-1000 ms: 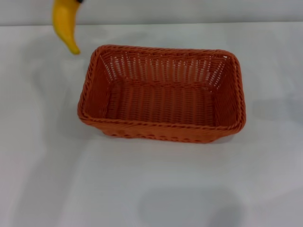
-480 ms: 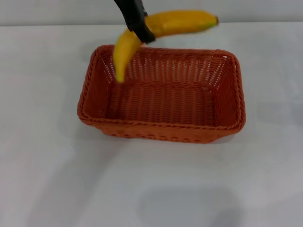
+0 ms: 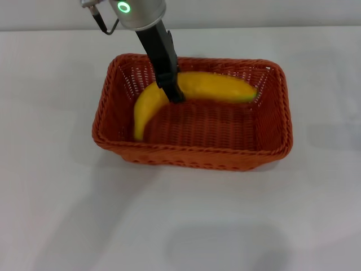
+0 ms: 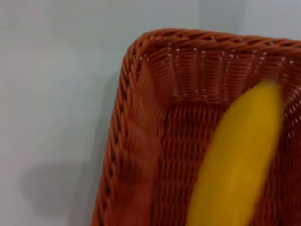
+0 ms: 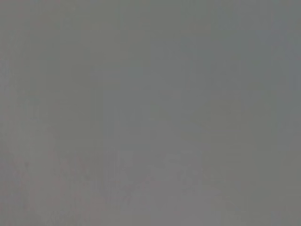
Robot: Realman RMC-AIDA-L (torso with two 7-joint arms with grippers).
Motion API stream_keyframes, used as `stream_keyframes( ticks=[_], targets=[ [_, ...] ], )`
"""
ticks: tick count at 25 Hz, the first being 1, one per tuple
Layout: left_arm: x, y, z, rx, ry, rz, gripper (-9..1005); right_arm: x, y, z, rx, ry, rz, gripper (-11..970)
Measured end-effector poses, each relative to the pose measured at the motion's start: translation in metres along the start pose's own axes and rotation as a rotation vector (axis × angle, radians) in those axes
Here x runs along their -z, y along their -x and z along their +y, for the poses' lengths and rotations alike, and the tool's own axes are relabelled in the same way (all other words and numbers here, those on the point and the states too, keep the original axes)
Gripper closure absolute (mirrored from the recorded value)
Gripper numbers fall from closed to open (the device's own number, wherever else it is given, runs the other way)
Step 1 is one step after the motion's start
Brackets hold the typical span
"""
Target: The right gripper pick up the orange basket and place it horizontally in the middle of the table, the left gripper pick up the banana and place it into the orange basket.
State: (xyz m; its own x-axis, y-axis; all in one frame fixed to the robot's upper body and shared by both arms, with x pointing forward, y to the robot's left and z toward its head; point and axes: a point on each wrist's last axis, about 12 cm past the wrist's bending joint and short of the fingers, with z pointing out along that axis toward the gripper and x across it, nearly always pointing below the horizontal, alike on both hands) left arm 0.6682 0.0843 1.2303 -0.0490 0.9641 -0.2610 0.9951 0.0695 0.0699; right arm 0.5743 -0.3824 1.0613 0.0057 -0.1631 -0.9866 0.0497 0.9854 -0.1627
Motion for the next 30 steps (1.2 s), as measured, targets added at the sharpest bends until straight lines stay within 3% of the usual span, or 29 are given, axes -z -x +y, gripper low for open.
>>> stream_keyframes(
  ticks=[11,17,20,24,28,30],
  targets=[
    [-0.003,-0.009,0.011,0.058,0.08,-0.053,423,0.003,-0.002,-0.001,0.0,-0.003,0.0,83],
    [0.011,-0.03,0.033,0.308,0.218,-0.394,294,0.004,-0.003,-0.002,0.0,-0.005,0.007,83],
    [0.016,-0.058,0.04,0.455,0.271,-0.634,296,0.005,-0.004,-0.002,-0.001,-0.006,0.01,83],
    [0.009,-0.11,0.031,0.612,0.29,-0.928,295,0.006,-0.006,0.001,-0.009,0.0,0.015,83],
    [-0.003,-0.176,0.002,0.741,0.395,-1.304,290,0.008,-0.006,0.004,-0.018,0.009,0.003,83],
    [-0.016,-0.215,-0.026,0.808,0.525,-1.511,290,0.009,-0.005,0.005,-0.023,0.016,-0.012,83]
  ],
)
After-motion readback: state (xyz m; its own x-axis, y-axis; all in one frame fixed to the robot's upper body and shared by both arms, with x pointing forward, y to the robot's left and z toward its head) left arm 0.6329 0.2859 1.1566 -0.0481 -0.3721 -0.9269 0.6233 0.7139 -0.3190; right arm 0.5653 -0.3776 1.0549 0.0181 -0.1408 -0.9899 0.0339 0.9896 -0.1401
